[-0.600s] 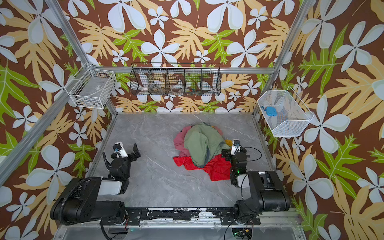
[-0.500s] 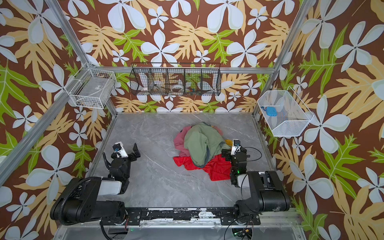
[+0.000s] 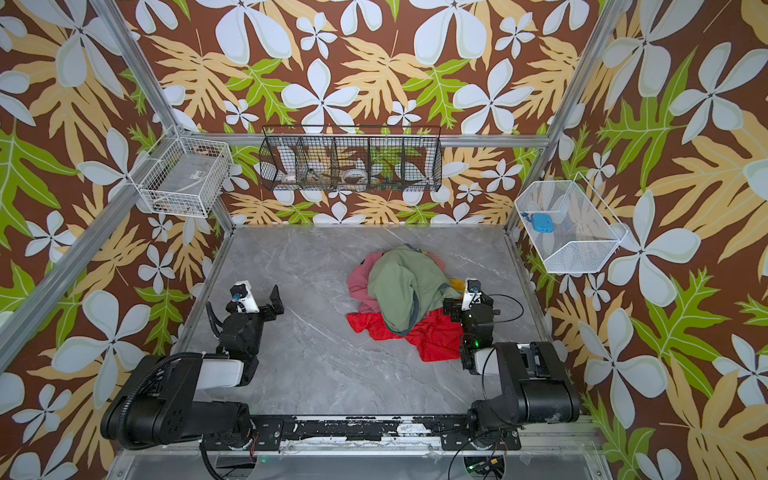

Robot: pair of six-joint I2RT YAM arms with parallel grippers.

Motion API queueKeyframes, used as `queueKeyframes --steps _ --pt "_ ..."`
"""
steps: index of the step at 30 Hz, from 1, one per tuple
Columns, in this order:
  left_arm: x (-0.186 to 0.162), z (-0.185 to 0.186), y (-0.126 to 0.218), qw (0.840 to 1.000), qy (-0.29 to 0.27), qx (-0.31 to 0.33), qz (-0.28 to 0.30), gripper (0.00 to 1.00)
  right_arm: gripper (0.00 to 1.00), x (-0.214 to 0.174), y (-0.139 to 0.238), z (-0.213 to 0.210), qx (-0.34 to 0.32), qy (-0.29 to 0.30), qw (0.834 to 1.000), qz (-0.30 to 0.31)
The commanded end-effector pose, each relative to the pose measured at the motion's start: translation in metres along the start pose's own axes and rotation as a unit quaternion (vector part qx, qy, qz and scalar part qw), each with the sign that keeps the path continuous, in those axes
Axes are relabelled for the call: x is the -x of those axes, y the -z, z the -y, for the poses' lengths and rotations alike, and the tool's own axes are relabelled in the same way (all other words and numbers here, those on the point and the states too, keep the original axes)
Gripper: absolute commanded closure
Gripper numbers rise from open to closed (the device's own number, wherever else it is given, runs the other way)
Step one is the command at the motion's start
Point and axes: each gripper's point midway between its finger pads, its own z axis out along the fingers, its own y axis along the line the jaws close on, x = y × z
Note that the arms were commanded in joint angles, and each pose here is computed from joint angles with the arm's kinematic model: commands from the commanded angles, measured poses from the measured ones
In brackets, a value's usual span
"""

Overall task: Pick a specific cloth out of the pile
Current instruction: 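Move both grippers forward toward the cloth pile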

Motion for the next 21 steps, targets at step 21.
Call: queueKeyframes --steps 21 --pt "0.032 0.022 -0.033 0.986 0.105 0.014 -0.128 0.01 0.06 0.043 0.013 0.019 -0.052 -0.076 0.99 -0.109"
